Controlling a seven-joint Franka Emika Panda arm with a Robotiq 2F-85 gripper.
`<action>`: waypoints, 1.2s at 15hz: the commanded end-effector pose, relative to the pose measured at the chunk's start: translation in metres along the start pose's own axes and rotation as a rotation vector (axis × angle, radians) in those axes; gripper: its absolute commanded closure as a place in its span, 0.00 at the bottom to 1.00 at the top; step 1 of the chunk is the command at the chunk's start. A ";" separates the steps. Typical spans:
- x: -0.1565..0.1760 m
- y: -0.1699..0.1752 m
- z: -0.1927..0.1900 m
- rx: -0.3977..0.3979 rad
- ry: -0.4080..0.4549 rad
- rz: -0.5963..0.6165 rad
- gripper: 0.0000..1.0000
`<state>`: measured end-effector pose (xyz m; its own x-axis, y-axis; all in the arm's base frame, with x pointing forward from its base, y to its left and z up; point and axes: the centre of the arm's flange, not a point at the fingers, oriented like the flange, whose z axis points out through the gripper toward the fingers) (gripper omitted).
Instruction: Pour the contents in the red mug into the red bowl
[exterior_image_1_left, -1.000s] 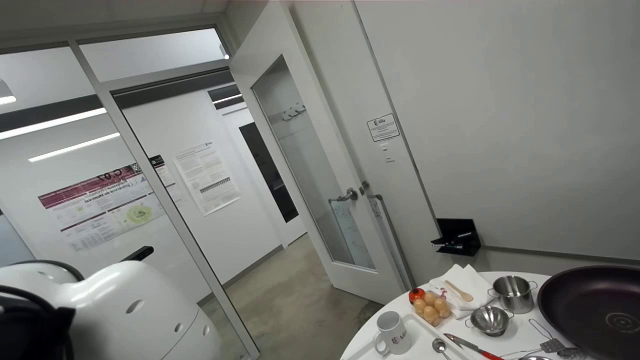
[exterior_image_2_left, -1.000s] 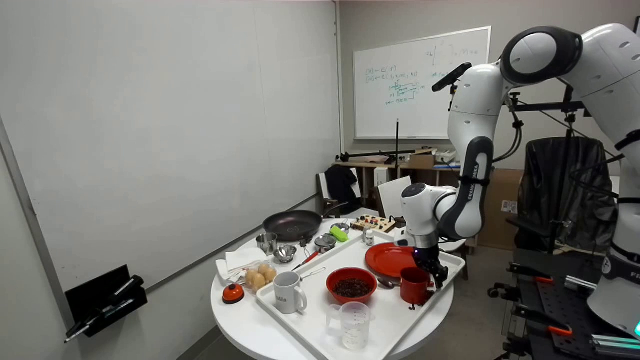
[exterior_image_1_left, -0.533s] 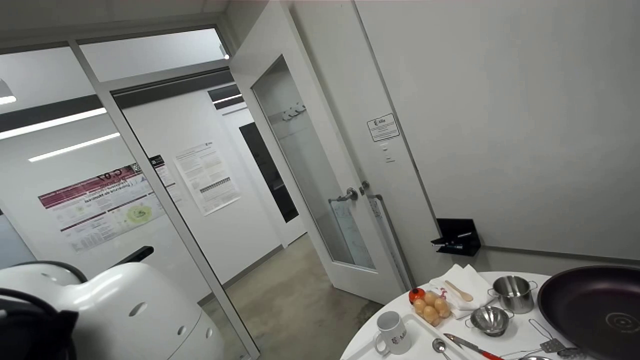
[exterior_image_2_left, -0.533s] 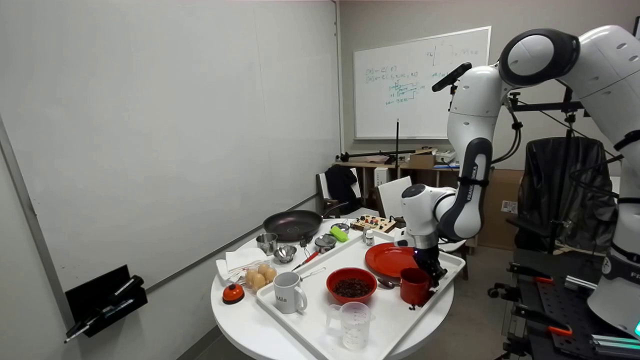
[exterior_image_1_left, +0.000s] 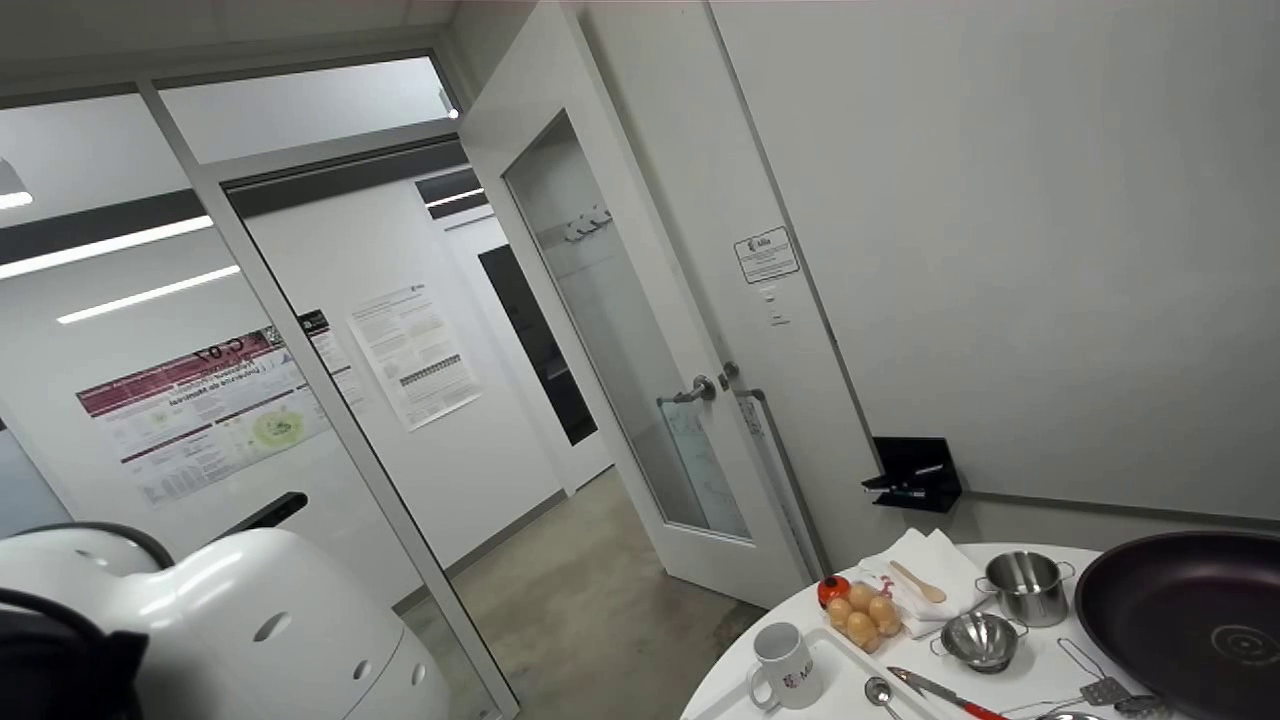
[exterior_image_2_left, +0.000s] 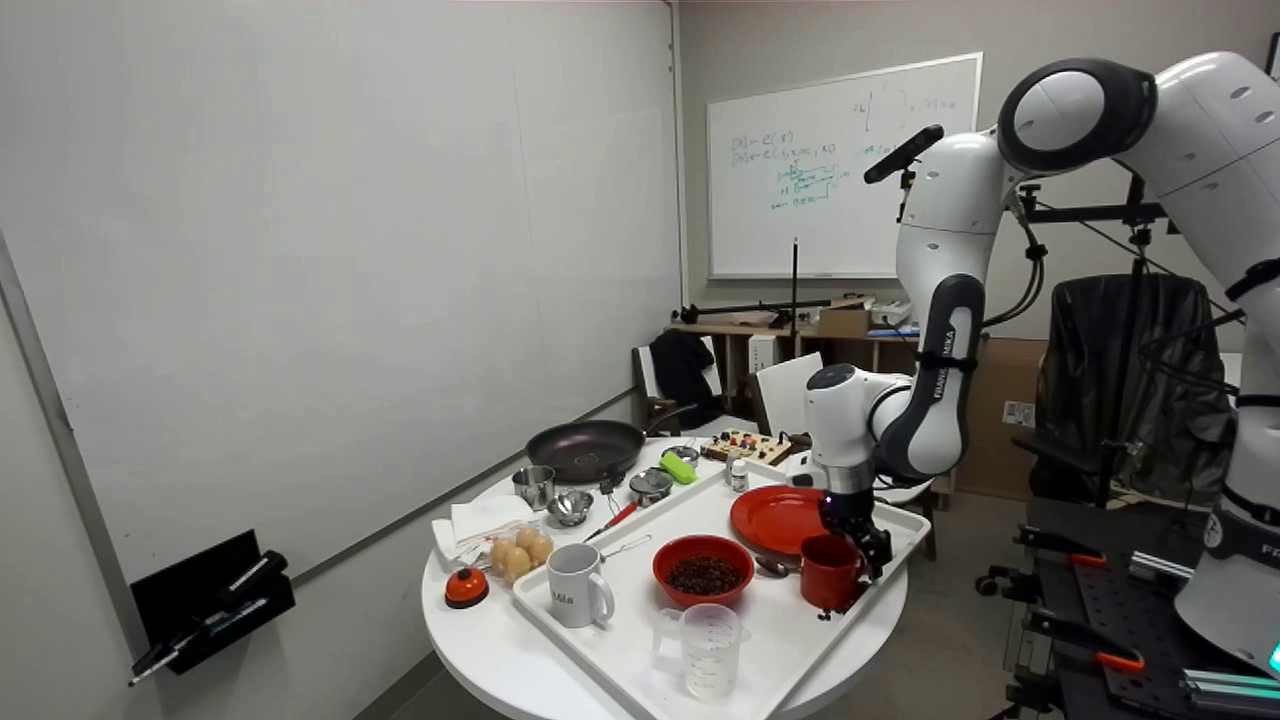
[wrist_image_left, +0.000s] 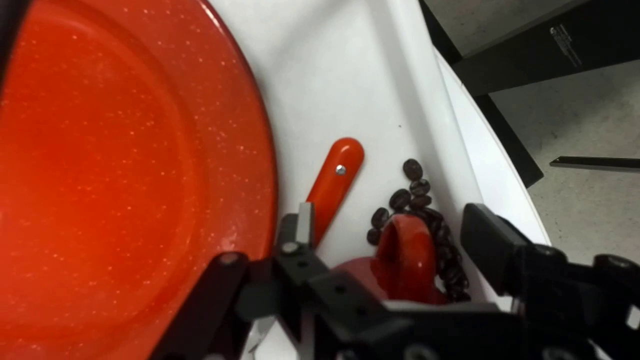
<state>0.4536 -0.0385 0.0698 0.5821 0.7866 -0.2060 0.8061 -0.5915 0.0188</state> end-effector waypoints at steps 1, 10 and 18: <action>0.000 0.004 -0.005 -0.002 0.040 0.004 0.44; -0.005 0.012 -0.009 -0.017 0.082 0.023 1.00; -0.016 0.010 -0.032 -0.042 0.122 0.049 0.96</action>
<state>0.4634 -0.0518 0.0816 0.6280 0.7705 -0.1087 0.7779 -0.6253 0.0619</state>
